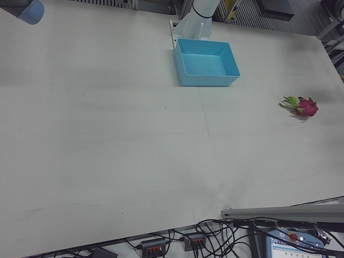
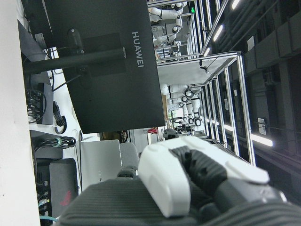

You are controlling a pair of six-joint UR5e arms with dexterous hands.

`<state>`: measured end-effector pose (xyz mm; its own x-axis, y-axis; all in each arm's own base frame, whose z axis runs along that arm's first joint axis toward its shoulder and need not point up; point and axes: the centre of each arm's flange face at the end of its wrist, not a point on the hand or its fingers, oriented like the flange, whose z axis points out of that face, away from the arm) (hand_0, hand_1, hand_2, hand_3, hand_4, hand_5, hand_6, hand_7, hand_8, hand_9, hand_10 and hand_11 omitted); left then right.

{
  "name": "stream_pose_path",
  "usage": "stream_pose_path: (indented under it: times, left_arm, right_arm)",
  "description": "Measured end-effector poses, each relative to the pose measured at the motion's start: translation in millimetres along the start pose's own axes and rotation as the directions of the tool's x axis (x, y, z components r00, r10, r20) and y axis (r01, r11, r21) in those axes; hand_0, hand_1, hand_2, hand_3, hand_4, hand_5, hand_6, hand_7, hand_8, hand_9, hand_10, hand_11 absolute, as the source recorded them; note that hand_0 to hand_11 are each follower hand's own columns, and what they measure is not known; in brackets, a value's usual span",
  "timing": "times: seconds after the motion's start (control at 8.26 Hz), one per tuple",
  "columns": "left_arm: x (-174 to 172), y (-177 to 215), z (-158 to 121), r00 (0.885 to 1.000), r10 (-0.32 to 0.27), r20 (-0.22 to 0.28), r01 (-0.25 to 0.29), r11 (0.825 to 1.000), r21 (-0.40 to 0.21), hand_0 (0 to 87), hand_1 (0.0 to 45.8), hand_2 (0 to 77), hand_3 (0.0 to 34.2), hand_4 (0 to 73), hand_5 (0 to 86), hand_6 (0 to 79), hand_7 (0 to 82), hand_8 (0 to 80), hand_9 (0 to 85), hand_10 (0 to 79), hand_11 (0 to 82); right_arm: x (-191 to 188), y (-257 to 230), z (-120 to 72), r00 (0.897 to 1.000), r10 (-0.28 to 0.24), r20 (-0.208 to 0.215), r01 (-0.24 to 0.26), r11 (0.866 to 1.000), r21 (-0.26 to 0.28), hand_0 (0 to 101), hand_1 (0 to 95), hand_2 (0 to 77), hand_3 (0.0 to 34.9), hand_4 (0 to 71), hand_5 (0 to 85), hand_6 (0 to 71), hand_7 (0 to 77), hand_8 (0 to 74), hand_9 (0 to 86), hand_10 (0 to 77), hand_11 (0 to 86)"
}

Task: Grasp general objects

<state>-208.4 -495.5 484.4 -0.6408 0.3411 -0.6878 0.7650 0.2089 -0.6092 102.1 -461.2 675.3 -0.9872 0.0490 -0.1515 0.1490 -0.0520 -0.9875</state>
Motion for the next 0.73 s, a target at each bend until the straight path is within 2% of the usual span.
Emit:
stream_pose_path:
  times: [0.12, 0.24, 0.36, 0.48, 0.61, 0.73]
  left_arm:
    - [4, 3, 2, 0.993, 0.108, 0.053, -0.107, 0.994, -0.024, 54.5, 0.0, 50.2, 21.6, 9.8, 83.4, 1.1, 7.6, 1.1, 0.5, 0.5, 0.5]
    - [8, 9, 6, 0.979, 0.183, 0.087, -0.18, 0.983, -0.044, 54.5, 0.0, 50.2, 21.6, 9.8, 83.4, 1.1, 7.6, 1.1, 0.5, 0.5, 0.5]
    - [14, 21, 10, 0.965, 0.237, 0.115, -0.23, 0.971, -0.068, 55.3, 0.0, 50.2, 18.3, 2.2, 84.0, 1.1, 8.7, 1.1, 0.5, 0.5, 0.5]
    - [17, 37, 14, 0.94, 0.3, 0.162, -0.287, 0.952, -0.103, 57.7, 0.0, 50.2, 14.2, 6.5, 84.0, 0.0, 8.7, 1.1, 0.5, 0.5, 0.5]
    - [14, 51, 18, 0.914, 0.35, 0.207, -0.326, 0.934, -0.144, 59.9, 0.0, 50.2, 16.5, 10.9, 83.4, 0.0, 7.6, 1.1, 0.5, 0.5, 0.5]
    - [8, 61, 19, 0.892, 0.38, 0.243, -0.343, 0.921, -0.183, 61.2, 0.0, 50.2, 19.8, 10.4, 83.4, 0.0, 5.4, 1.1, 0.5, 1.1, 0.5]
  right_arm:
    - [0, 0, 0.0, 1.0, 0.0, 0.0, 0.0, 1.0, 0.0, 0, 94.9, 77.4, 0.0, 0.0, 0.0, 0.0, 0.0, 0.0, 0.5, 0.0, 0.5]
    - [0, 0, 0.0, 1.0, 0.0, 0.0, 0.0, 1.0, 0.0, 0, 94.9, 77.4, 0.0, 0.0, 0.0, 0.0, 0.0, 0.0, 0.5, 0.0, 0.5]
    - [0, 0, 0.0, 1.0, 0.0, 0.0, 0.0, 1.0, 0.0, 0, 94.9, 77.4, 0.0, 0.0, 0.0, 0.0, 0.0, 0.0, 0.5, 0.0, 0.0]
    - [0, 0, 0.0, 1.0, 0.0, 0.0, 0.0, 1.0, 0.0, 0, 94.9, 77.4, 0.0, 0.0, 0.0, 0.0, 0.0, 0.0, 0.5, 0.0, 0.5]
    - [0, 0, 0.0, 1.0, 0.0, 0.0, 0.0, 1.0, 0.0, 0, 94.9, 77.4, 0.0, 0.0, 0.0, 0.0, 0.0, 0.0, 0.5, 0.0, 0.5]
    - [0, 0, 0.0, 1.0, 0.0, 0.0, 0.0, 1.0, 0.0, 0, 94.9, 77.4, 0.0, 0.0, 0.0, 0.0, 0.0, 0.0, 0.5, 0.0, 0.5]
